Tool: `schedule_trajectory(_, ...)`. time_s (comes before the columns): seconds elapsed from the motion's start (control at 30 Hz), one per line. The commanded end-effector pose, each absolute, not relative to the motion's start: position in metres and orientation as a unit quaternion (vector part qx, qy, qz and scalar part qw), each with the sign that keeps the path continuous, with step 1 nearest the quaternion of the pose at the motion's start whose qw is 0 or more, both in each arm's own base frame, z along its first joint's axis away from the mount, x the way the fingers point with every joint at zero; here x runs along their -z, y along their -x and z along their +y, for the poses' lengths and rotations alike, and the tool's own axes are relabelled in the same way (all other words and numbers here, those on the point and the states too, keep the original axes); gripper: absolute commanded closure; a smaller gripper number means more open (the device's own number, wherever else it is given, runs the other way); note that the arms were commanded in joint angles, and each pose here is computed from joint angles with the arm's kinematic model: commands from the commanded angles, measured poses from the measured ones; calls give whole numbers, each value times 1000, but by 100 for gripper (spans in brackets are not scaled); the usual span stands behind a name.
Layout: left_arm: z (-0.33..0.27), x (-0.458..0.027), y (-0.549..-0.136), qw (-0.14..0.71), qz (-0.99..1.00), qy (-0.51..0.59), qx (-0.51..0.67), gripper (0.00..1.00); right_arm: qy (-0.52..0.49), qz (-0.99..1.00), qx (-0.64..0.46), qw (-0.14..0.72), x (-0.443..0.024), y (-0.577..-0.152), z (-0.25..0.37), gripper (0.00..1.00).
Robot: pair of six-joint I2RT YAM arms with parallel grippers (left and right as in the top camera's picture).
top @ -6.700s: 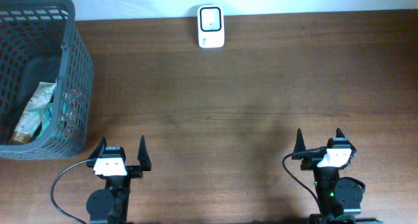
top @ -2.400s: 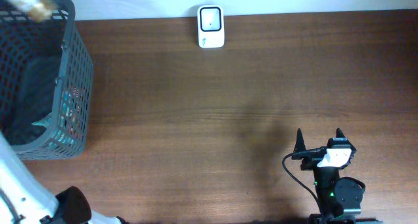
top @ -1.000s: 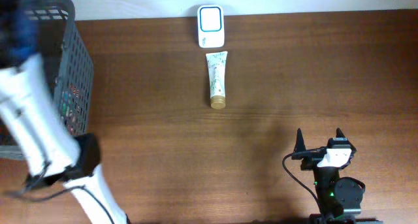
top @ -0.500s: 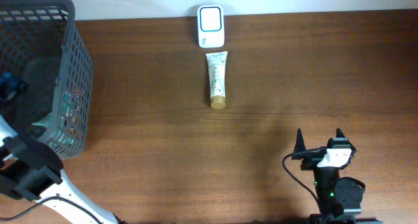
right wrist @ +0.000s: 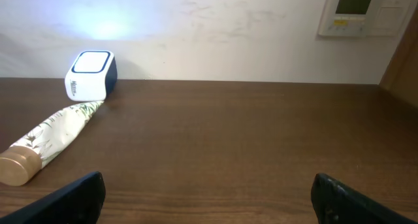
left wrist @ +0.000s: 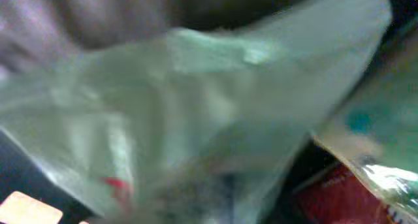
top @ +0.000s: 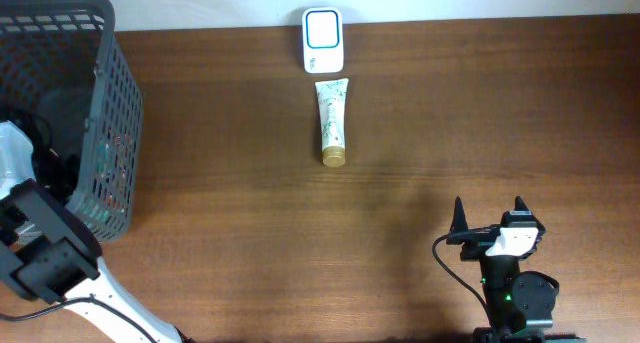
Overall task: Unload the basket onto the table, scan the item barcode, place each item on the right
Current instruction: 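Reach the left gripper into the basket and grasp the teal wipes pack, then place the teal wipes pack left of the white tube with the left gripper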
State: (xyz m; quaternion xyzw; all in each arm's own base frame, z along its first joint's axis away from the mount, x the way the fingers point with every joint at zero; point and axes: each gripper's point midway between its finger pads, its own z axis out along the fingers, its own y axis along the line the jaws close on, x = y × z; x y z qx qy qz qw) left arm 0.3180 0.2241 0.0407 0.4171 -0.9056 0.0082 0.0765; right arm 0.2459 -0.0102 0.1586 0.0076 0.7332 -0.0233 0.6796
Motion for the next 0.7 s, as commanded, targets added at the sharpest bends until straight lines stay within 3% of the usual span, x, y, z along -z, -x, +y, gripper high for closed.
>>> schedule_trajectory(0.0,237,-49,-321,61,-908,-413,18,100,-11,735,25,677,-155,-246,-12,1)
schedule_trajectory(0.1,258,-106,-351,-15,-906,-421,31,100,-11,735,25,677,-155,-246,-12,1)
schedule_trajectory(0.27,285,-314,-403,-312,-834,-453,43,100,-11,735,25,677,-155,-246,-12,1)
schedule_trajectory(0.33,256,-401,-421,-448,-805,-388,-24,100,-11,735,25,677,-155,-246,-12,1)
schedule_trajectory(0.43,175,-504,-436,-581,-756,-248,-172,100,-11,735,25,677,-155,-246,-12,1)
schedule_trajectory(0.53,89,-552,-442,-602,-729,-146,-292,100,-11,735,25,677,-155,-246,-12,1)
schedule_trajectory(0.67,-16,-514,-461,-508,-777,-87,-362,100,-11,735,25,677,-155,-246,-12,1)
